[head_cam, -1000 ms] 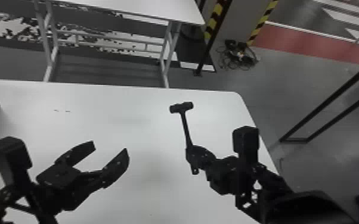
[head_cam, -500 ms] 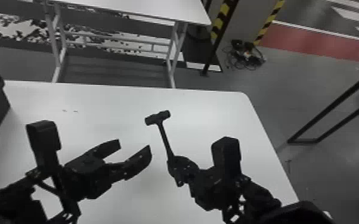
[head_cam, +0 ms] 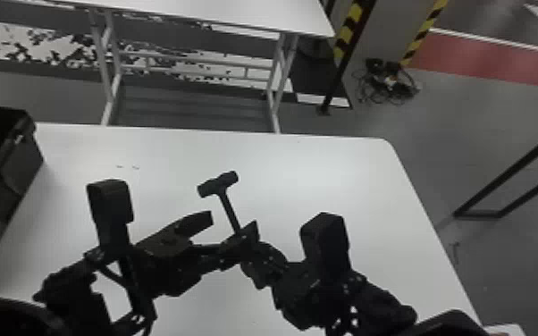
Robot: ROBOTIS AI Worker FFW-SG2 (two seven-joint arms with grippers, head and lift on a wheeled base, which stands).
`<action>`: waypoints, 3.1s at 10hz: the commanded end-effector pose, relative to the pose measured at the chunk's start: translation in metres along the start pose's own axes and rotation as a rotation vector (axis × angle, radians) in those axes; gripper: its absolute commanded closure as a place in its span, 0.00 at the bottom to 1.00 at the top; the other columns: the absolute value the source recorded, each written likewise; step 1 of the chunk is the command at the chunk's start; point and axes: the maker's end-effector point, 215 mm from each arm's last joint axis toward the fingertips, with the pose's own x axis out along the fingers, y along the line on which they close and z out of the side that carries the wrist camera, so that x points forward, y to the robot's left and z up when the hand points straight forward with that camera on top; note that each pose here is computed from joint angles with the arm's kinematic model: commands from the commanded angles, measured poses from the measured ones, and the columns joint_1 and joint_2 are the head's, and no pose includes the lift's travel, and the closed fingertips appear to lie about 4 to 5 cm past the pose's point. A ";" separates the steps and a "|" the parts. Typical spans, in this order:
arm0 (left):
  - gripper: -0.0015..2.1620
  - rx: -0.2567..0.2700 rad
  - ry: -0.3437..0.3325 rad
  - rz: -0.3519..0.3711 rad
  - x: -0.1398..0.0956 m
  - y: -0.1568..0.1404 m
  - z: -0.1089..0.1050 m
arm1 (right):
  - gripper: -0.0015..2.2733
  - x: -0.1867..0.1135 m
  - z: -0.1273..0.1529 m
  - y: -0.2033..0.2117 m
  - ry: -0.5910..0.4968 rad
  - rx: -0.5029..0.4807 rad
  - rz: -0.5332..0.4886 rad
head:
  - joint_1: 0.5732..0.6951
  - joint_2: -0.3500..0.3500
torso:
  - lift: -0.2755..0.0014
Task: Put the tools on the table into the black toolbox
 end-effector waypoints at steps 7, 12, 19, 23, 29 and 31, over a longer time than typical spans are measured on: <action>0.26 0.016 0.020 -0.002 0.010 -0.001 -0.003 | 0.99 0.009 0.001 0.020 0.024 -0.013 0.028 | 1.00 0.21 | 0.72; 0.98 0.032 0.036 -0.010 0.010 0.002 -0.009 | 0.99 0.009 0.001 0.021 0.024 -0.006 0.033 | 1.00 0.21 | 0.72; 0.99 0.039 0.039 -0.026 0.007 0.002 -0.011 | 0.21 0.008 -0.006 0.016 0.033 0.007 -0.005 | 1.00 0.21 | 0.72; 0.99 0.062 0.007 0.008 -0.002 0.019 0.011 | 0.04 0.002 -0.013 0.003 0.033 0.039 -0.032 | 1.00 0.20 | 0.72; 0.99 0.217 -0.140 0.242 -0.069 0.094 0.100 | 0.04 -0.029 0.023 -0.065 -0.260 0.264 -0.073 | 1.00 0.34 | 0.72; 0.99 0.259 -0.186 0.326 -0.097 0.123 0.123 | 0.04 -0.043 0.017 -0.099 -0.322 0.344 -0.116 | 1.00 0.38 | 0.72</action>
